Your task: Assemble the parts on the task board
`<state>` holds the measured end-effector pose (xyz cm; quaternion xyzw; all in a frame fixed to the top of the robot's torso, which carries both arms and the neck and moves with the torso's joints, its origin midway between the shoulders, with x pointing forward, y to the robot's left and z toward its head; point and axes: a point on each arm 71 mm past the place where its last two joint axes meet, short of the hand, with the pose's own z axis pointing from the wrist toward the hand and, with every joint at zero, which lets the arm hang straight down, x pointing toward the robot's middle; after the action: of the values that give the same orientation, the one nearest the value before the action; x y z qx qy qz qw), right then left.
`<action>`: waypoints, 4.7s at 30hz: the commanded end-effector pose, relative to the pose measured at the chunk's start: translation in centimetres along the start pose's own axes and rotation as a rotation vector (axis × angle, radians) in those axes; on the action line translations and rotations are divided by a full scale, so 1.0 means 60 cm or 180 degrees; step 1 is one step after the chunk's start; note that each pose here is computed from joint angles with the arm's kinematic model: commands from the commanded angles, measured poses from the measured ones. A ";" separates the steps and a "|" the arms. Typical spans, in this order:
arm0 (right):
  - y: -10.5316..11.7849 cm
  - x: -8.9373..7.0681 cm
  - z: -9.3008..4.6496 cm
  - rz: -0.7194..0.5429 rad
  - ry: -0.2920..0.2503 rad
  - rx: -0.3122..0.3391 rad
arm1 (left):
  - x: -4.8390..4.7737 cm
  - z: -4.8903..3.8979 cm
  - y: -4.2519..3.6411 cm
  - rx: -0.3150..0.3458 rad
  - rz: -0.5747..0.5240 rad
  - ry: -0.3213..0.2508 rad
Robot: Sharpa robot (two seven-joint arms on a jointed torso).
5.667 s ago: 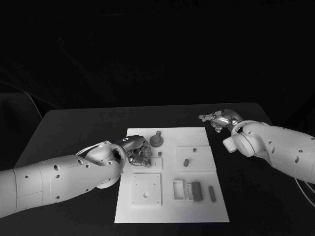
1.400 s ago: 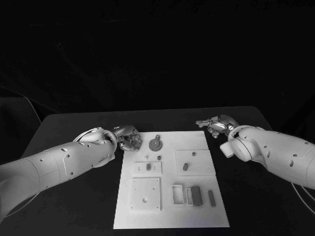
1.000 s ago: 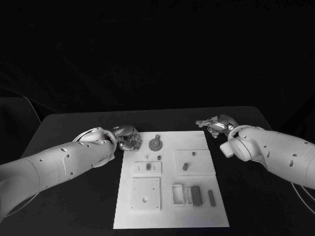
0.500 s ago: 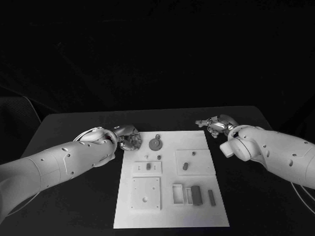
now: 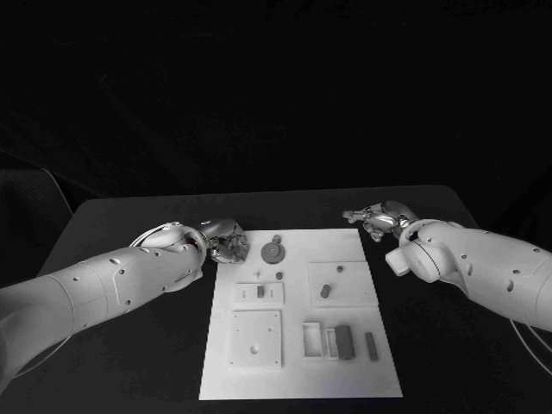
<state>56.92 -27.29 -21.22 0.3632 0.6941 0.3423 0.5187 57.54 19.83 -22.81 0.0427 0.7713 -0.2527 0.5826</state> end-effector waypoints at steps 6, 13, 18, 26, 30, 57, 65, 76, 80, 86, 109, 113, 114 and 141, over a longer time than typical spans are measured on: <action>0.001 0.003 0.000 -0.0017 0.0054 -0.0021 | 0.003 0.002 -0.003 -0.0015 -0.0018 0.0063; 0.001 0.003 0.000 -0.0017 0.0058 -0.0022 | 0.002 0.002 0.000 -0.0033 -0.0015 0.0073; 0.001 0.004 0.000 -0.0017 0.0061 -0.0024 | 0.002 0.003 -0.001 -0.0025 -0.0024 0.0073; 0.001 0.005 0.000 -0.0016 0.0065 -0.0024 | 0.002 0.003 -0.002 -0.0017 -0.0054 0.0046; 0.001 0.005 0.000 -0.0015 0.0067 -0.0024 | 0.002 0.000 -0.001 -0.0029 -0.0203 0.0064; -0.005 0.001 -0.002 -0.0017 0.0050 0.0001 | -0.002 -0.054 -0.028 0.0084 -0.0519 -0.0006; -0.007 -0.001 -0.003 -0.0018 0.0044 0.0004 | -0.003 -0.085 -0.036 0.0086 -0.0644 -0.0153; -0.009 -0.005 -0.004 -0.0020 0.0031 0.0013 | 0.017 -0.122 -0.032 -0.0021 -0.0741 -0.0136; -0.009 -0.006 -0.004 -0.0020 0.0027 0.0019 | 0.036 -0.134 -0.023 -0.0147 -0.0842 -0.0038; -0.010 -0.006 -0.004 -0.0020 0.0027 0.0020 | 0.052 -0.144 -0.022 -0.0294 -0.0940 0.0021; -0.011 -0.008 -0.004 -0.0022 0.0022 0.0030 | 0.067 -0.132 -0.049 -0.0380 -0.0810 0.0075; -0.012 -0.008 -0.004 -0.0023 0.0028 0.0034 | 0.069 -0.131 -0.048 -0.0410 -0.0799 0.0099; -0.012 -0.009 -0.004 -0.0023 0.0028 0.0034 | 0.069 -0.131 -0.048 -0.0412 -0.0788 0.0101; -0.012 -0.009 -0.004 -0.0023 0.0027 0.0037 | 0.082 -0.123 -0.056 -0.0292 -0.0504 0.0146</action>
<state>56.70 -28.28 -21.50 0.3684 0.6955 0.3344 0.5184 48.36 19.30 -24.75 -0.0568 0.7949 -0.2615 0.5445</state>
